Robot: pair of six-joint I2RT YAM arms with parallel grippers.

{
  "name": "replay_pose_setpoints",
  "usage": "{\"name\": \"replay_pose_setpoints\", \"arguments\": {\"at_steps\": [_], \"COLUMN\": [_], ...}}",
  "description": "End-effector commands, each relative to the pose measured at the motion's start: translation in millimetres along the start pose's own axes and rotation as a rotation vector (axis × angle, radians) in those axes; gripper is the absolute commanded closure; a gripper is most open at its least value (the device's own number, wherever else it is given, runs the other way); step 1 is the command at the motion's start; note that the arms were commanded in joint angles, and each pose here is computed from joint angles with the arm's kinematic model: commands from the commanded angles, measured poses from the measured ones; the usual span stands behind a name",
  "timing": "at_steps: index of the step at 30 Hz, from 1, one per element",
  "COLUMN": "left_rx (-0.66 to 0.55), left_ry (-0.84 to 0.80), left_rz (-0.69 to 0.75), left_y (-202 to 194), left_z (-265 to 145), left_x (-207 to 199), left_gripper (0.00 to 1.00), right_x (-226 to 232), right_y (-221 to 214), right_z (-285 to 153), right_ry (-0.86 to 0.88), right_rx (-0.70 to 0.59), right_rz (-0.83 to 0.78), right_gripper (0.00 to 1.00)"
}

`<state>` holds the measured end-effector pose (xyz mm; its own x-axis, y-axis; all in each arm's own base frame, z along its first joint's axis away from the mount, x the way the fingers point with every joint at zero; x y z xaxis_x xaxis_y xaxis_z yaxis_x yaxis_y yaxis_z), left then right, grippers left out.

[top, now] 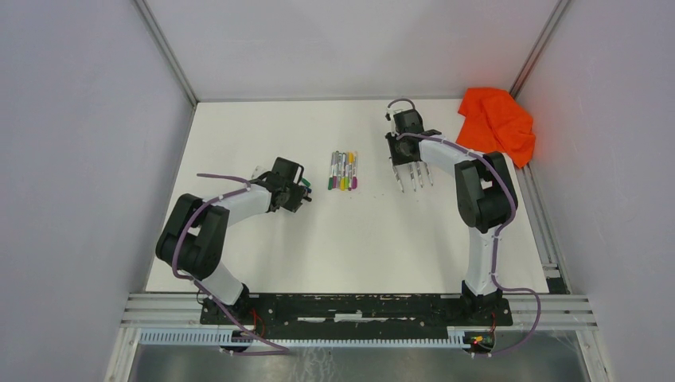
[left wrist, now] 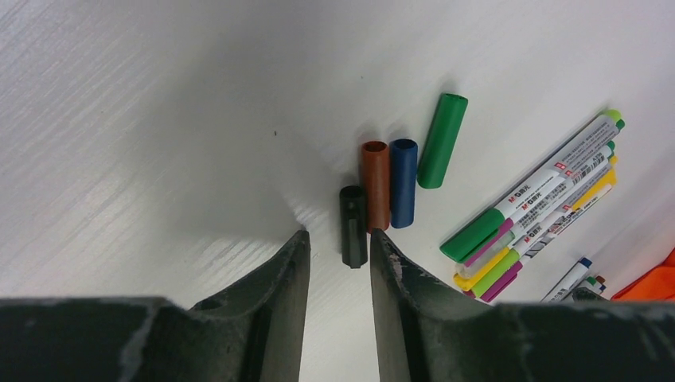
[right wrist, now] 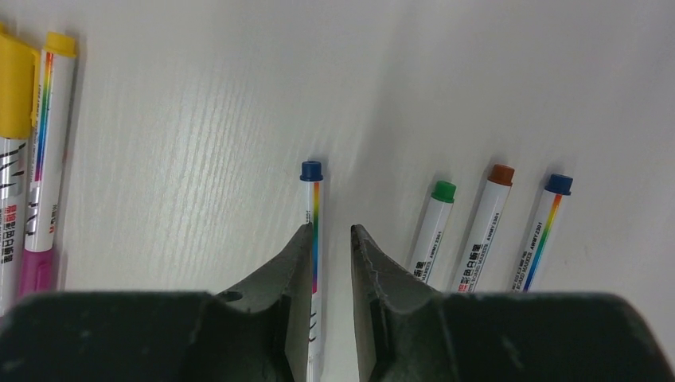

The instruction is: Open the pen caps

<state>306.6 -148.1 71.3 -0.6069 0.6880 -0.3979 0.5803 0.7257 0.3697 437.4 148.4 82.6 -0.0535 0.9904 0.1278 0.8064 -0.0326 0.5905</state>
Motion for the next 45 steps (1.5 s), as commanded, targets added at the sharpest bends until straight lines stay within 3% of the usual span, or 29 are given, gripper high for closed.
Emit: {"name": "replay_pose_setpoints", "arguments": {"at_steps": [1, 21, 32, 45], "left_rx": [-0.001, -0.089, -0.089, -0.079], "left_ry": [0.138, 0.108, 0.081, 0.055], "left_rz": [0.045, 0.052, 0.084, 0.084], "left_y": [-3.4, 15.0, 16.4, 15.0], "left_z": [5.3, -23.3, -26.0, -30.0], "left_x": [30.4, 28.2, 23.8, 21.5], "left_gripper": [0.58, 0.59, 0.59, 0.60], "right_x": [-4.4, 8.0, 82.6, 106.1], "right_y": [-0.8, 13.5, 0.4, -30.9], "right_z": [1.4, -34.1, -65.7, -54.9], "right_ry": [-0.013, 0.033, 0.194, 0.163], "right_rx": [-0.001, -0.096, -0.134, -0.076], "right_rz": [-0.003, -0.010, -0.136, -0.177], "right_gripper": [0.72, 0.72, 0.72, 0.67]}}
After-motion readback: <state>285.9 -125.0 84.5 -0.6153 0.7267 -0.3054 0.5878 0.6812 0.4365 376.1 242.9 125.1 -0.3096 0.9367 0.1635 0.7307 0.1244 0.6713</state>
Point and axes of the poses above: each gripper's point midway between its finger pads, its own z axis out along the fingers, its own x axis along the line the jaws close on, y = z × x, the point moved 6 cm from there along -z, back along the fingers, and after that the axes turned 14 degrees about z, right-handed, at the moved point
